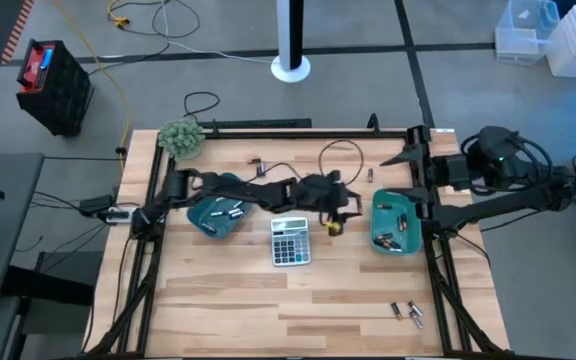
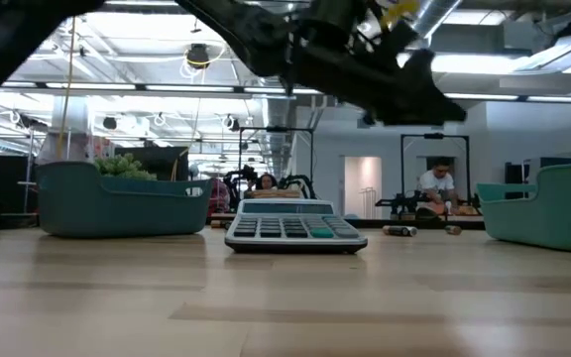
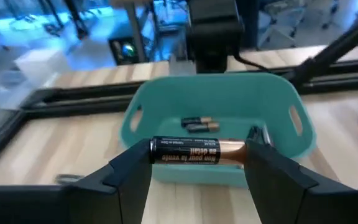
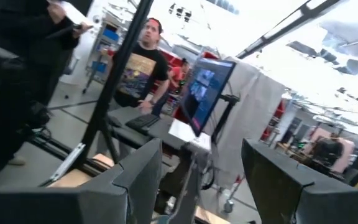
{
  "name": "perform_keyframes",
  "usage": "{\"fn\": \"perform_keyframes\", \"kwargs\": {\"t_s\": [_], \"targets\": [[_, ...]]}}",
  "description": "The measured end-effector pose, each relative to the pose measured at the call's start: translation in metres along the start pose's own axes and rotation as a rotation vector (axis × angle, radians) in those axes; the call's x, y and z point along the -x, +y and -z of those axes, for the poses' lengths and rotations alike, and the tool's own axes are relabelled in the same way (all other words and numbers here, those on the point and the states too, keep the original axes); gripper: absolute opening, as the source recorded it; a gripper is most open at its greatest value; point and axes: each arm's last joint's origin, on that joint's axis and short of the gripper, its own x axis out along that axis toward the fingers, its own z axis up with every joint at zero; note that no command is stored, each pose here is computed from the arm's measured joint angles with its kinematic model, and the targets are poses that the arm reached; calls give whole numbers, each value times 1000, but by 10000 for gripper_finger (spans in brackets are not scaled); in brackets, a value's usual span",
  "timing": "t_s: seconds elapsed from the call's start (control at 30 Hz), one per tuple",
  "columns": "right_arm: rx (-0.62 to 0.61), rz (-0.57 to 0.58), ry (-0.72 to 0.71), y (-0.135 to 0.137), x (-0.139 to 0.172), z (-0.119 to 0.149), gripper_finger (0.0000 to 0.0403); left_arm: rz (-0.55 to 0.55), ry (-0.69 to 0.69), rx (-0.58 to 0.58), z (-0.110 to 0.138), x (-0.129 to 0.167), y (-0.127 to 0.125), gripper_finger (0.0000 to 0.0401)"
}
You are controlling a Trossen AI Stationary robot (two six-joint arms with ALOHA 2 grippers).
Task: Sort batteries
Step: Put the brown/black battery into the green bin
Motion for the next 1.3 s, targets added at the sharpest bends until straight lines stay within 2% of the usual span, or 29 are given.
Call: {"fn": "perform_keyframes", "kwargs": {"t_s": [0.3, 0.53, 0.87, 1.13, 1.23, 1.3], "targets": [[24, 22, 14, -2, 0, 1, 237, 125, -90, 51, 6, -69, 10, 218], [38, 16, 26, -1, 0, 2, 237, 184, -61, 106, 23, -98, 7, 219], [38, 14, 31, -1, 0, 3, 237, 166, -24, 167, 32, -101, 10, 264], [29, 13, 34, -1, 0, 3, 237, 200, -6, 202, 34, -100, 13, 304], [25, 9, 44, 0, -1, 4, 237, 188, -6, 220, 25, -96, 14, 306], [24, 16, 59, 0, -1, 6, 237, 185, -33, 188, 8, -89, 17, 303]]}}
